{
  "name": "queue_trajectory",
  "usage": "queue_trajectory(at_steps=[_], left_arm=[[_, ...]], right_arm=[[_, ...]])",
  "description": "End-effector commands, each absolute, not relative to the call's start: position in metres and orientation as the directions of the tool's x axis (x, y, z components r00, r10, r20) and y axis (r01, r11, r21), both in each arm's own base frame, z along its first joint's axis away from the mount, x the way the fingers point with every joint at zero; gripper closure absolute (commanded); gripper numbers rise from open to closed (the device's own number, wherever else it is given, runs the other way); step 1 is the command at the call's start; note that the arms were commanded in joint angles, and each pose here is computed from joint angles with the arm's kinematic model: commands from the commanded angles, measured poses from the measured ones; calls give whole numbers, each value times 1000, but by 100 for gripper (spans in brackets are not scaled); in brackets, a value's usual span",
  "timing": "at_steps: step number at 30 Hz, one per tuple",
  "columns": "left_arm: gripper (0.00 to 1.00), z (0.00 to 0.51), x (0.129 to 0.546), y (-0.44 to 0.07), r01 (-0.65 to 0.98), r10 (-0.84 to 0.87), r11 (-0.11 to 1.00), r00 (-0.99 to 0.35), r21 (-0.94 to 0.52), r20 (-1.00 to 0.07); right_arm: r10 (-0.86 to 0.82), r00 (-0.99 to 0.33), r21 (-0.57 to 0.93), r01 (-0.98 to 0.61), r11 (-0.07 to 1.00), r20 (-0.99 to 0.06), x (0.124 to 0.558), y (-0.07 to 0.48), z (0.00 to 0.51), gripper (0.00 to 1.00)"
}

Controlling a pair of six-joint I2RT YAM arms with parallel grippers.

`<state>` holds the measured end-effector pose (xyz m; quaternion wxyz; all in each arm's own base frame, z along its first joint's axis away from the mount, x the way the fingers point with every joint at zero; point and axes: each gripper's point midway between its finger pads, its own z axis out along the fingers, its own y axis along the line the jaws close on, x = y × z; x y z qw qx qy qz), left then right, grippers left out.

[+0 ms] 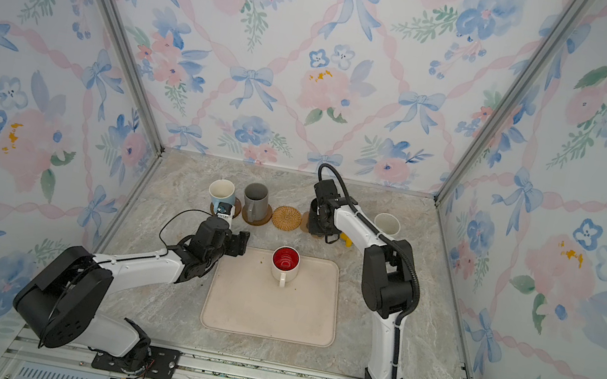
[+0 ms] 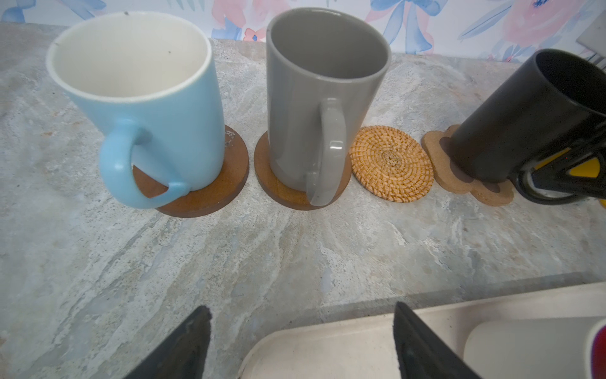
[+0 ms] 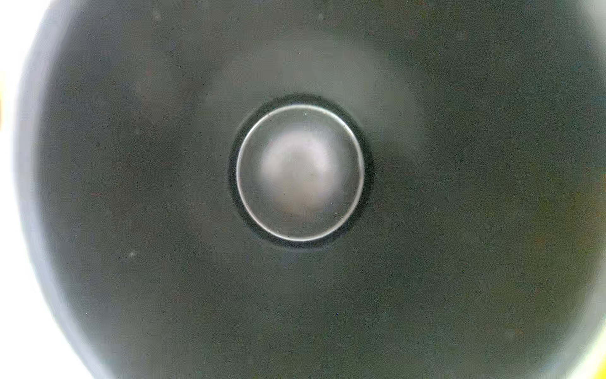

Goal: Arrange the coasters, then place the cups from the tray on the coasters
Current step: 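Lower the black mug onto the paw-shaped cork coaster with the right gripper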

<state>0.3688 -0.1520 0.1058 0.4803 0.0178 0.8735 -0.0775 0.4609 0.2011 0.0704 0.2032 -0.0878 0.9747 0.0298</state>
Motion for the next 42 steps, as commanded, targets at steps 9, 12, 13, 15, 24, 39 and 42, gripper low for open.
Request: queue_trajectory(at_steps=[9, 12, 13, 15, 24, 39, 42], left_arm=[[17, 111, 366, -148, 102, -54, 987, -524, -125, -850], [17, 110, 366, -147, 100, -56, 987, -525, -126, -849], [17, 110, 366, -147, 100, -55, 987, -526, -126, -849], [17, 110, 366, -147, 100, -55, 987, -525, -126, -849], [17, 112, 366, -147, 100, -59, 986, -522, -130, -851], [17, 114, 364, -147, 104, -63, 985, -519, -135, -853], [17, 116, 364, -146, 101, -67, 985, -513, -138, -856]], right_arm=[[-135, -891, 37, -168, 985, -434, 471, 202, 74, 100], [-132, -892, 38, -164, 986, -431, 471, 202, 72, 100], [-131, -894, 38, -163, 986, -429, 470, 201, 72, 100], [-131, -894, 37, -162, 986, -428, 470, 201, 72, 100], [-123, -894, 42, -156, 987, -430, 467, 200, 72, 85], [-114, -885, 52, -154, 987, -451, 459, 197, 87, 56], [-111, -880, 55, -153, 987, -462, 455, 195, 95, 54]])
